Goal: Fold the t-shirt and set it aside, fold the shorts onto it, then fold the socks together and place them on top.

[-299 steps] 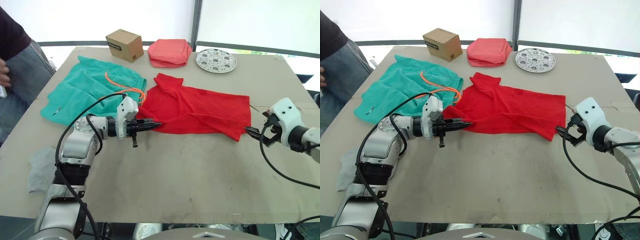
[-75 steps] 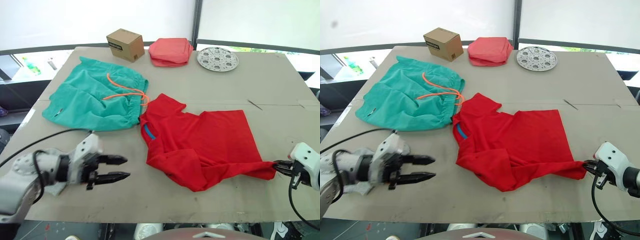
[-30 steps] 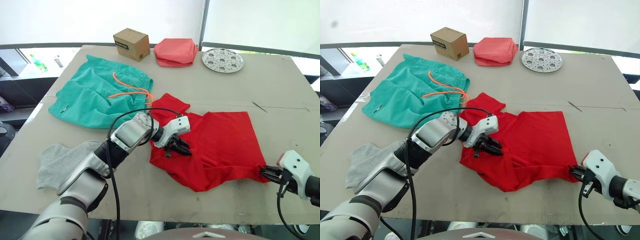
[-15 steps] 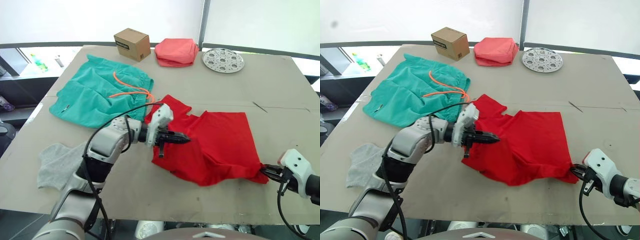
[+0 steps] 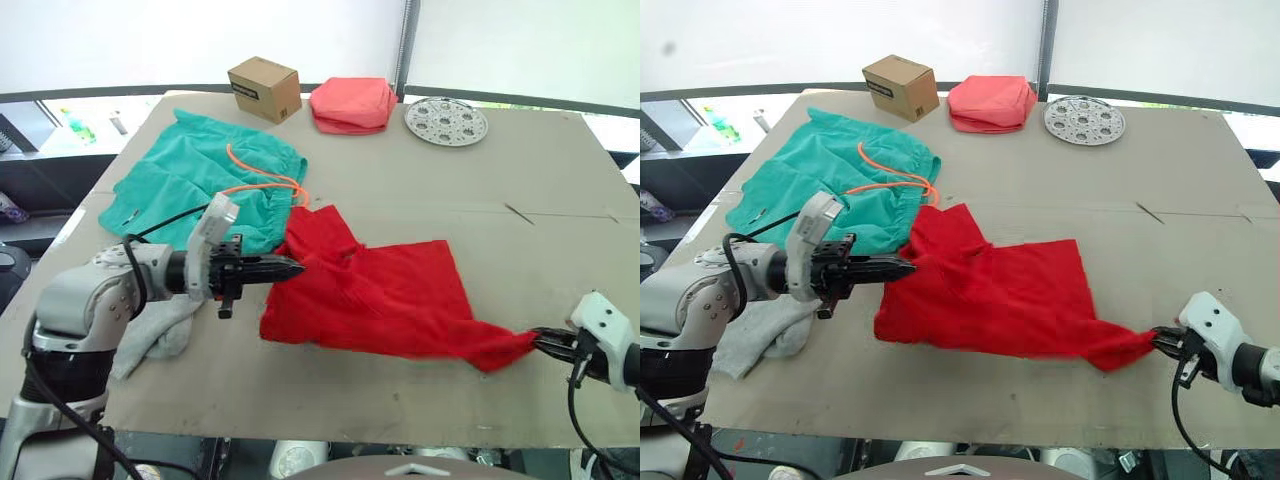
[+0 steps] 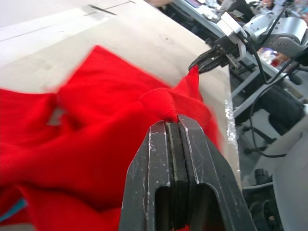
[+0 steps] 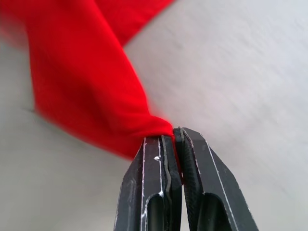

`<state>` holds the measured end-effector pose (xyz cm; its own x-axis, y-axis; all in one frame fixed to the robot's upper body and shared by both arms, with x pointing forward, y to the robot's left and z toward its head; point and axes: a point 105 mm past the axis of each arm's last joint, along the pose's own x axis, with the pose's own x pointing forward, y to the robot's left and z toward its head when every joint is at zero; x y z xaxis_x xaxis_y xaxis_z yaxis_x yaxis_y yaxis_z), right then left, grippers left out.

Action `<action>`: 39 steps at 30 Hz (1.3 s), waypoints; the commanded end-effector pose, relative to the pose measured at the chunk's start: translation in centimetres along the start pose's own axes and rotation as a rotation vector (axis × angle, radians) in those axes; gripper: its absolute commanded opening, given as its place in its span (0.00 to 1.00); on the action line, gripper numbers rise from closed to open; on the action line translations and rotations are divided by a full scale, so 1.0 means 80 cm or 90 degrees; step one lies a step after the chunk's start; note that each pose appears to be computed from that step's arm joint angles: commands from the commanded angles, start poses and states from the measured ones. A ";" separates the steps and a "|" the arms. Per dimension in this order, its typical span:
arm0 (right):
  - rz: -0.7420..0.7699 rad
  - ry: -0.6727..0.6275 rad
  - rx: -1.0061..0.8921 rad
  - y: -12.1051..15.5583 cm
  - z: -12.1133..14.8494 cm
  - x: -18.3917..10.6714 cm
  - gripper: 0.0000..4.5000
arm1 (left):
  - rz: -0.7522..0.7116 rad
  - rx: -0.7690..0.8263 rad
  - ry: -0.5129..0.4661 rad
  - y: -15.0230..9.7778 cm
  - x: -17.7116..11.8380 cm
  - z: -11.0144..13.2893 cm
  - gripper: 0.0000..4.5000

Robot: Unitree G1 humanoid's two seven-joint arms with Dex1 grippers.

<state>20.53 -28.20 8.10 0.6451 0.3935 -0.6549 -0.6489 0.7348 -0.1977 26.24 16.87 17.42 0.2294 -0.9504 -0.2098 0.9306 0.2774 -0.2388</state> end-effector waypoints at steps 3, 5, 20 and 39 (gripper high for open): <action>-0.041 -0.015 -0.029 -0.017 0.016 -0.008 0.00 | 0.039 0.085 -0.055 0.009 0.016 0.020 0.00; -0.032 -0.022 -0.029 -0.012 0.020 -0.006 0.00 | 0.033 0.082 -0.046 0.006 0.023 0.011 0.00; -0.116 0.003 -0.032 -0.043 0.020 -0.033 0.00 | 0.152 0.094 -0.048 0.048 -0.019 0.012 0.00; -0.636 -0.528 -0.233 -0.188 0.358 -0.171 0.00 | 0.471 0.469 -0.588 0.079 -0.077 0.365 0.00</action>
<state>33.97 -27.79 40.17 0.8811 0.1136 0.4592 0.2095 0.7766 -0.5941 39.98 18.26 44.34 0.5861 -0.4674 0.6618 0.3944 0.8781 0.2709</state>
